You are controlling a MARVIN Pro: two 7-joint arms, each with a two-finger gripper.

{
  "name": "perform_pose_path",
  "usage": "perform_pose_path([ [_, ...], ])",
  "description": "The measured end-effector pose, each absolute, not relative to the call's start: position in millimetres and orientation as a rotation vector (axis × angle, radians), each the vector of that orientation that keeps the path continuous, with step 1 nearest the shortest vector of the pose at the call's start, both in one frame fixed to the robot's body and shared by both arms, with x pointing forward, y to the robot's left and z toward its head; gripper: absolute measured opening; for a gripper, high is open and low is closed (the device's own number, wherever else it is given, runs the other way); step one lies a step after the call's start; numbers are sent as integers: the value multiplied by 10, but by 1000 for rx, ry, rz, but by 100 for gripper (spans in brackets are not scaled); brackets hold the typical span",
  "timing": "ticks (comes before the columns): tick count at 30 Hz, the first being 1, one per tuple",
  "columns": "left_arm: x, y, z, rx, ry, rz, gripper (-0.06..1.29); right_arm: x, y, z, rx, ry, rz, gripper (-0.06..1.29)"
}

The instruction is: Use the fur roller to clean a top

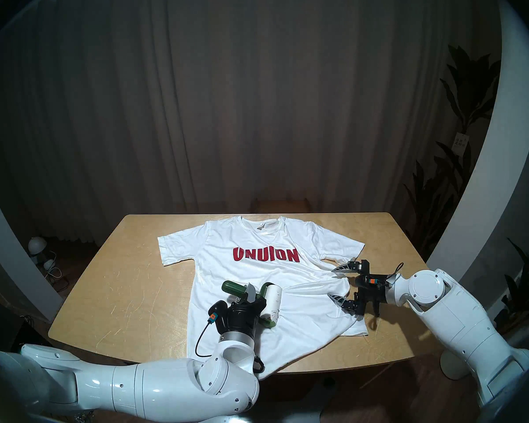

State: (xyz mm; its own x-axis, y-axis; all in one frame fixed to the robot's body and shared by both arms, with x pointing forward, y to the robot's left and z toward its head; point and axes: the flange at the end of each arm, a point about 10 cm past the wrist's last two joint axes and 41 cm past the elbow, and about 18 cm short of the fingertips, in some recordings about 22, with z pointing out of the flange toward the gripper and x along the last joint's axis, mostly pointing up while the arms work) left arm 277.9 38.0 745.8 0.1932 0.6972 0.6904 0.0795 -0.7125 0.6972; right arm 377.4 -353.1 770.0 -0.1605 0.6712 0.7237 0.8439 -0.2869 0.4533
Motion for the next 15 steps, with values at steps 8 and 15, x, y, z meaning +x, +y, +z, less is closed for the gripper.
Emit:
perform_pose_path([
  [8, 2779, 518, 7426, 1950, 727, 1598, 13, 3776, -3530, 7699, -1908, -1758, -1424, 110],
  [15, 2770, 619, 7399, 1950, 737, 1627, 13, 3787, -3532, 7695, -1909, -1753, -1423, 110],
])
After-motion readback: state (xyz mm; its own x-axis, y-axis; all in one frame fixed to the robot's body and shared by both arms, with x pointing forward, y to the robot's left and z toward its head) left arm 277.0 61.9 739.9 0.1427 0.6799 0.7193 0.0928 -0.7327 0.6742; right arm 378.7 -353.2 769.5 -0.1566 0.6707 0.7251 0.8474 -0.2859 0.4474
